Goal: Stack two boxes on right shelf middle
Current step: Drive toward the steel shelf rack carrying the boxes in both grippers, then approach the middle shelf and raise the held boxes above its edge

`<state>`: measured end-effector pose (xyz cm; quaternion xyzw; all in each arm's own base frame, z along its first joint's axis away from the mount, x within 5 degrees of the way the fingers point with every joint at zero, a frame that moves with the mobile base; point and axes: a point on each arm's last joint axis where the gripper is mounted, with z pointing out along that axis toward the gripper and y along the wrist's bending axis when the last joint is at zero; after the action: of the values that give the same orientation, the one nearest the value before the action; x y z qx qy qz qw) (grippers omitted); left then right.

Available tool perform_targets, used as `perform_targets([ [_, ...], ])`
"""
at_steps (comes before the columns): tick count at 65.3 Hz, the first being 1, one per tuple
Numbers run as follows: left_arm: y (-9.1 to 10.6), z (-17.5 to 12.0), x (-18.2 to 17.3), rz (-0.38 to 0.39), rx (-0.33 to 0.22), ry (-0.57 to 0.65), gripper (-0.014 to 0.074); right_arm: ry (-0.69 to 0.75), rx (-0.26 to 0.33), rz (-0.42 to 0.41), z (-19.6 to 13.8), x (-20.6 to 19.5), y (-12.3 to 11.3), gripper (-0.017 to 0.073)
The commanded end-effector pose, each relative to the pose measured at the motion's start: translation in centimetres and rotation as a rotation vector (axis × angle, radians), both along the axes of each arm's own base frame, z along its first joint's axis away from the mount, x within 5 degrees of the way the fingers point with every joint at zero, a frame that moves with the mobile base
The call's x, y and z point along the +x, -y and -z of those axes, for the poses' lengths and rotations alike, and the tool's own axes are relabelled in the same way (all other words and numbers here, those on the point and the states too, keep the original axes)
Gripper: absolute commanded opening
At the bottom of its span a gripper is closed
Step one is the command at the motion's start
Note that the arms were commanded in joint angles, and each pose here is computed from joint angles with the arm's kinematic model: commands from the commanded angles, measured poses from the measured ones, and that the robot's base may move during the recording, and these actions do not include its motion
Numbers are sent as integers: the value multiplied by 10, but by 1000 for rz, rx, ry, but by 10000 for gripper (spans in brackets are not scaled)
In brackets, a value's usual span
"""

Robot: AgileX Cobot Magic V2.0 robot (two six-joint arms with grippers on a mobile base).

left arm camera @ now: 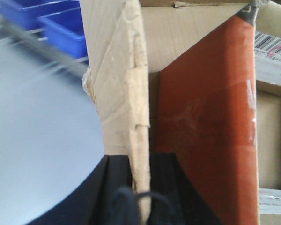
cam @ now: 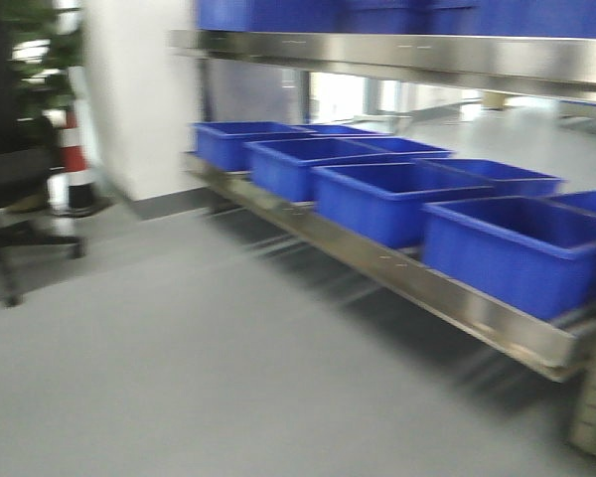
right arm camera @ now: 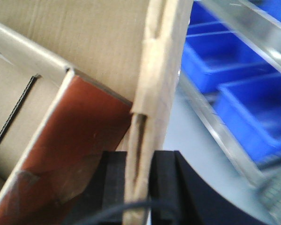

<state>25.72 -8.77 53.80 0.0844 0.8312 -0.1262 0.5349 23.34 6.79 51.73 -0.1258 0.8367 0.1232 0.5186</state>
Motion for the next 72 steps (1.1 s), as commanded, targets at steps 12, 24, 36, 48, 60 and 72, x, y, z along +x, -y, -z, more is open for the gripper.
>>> perform_targets([
  [12, -5, -15, -6, -13, -8, 107, -111, 62, -22, 26, -8, -3, 6, -153],
  [24, -5, -15, -6, -13, -8, 107, -111, 62, -22, 26, -8, -3, 6, -153],
  [36, -5, -15, -6, -13, -8, 107, -111, 62, -22, 26, -8, -3, 6, -153],
  [48, -5, -15, -6, -13, -8, 107, -111, 62, -22, 26, -8, -3, 6, -153],
  [60, -5, -15, -6, -13, -8, 107, -111, 62, -22, 26, -8, -3, 6, -153],
  [72, -5, -15, -6, -13, -8, 107, -111, 62, -22, 26, -8, -3, 6, -153],
])
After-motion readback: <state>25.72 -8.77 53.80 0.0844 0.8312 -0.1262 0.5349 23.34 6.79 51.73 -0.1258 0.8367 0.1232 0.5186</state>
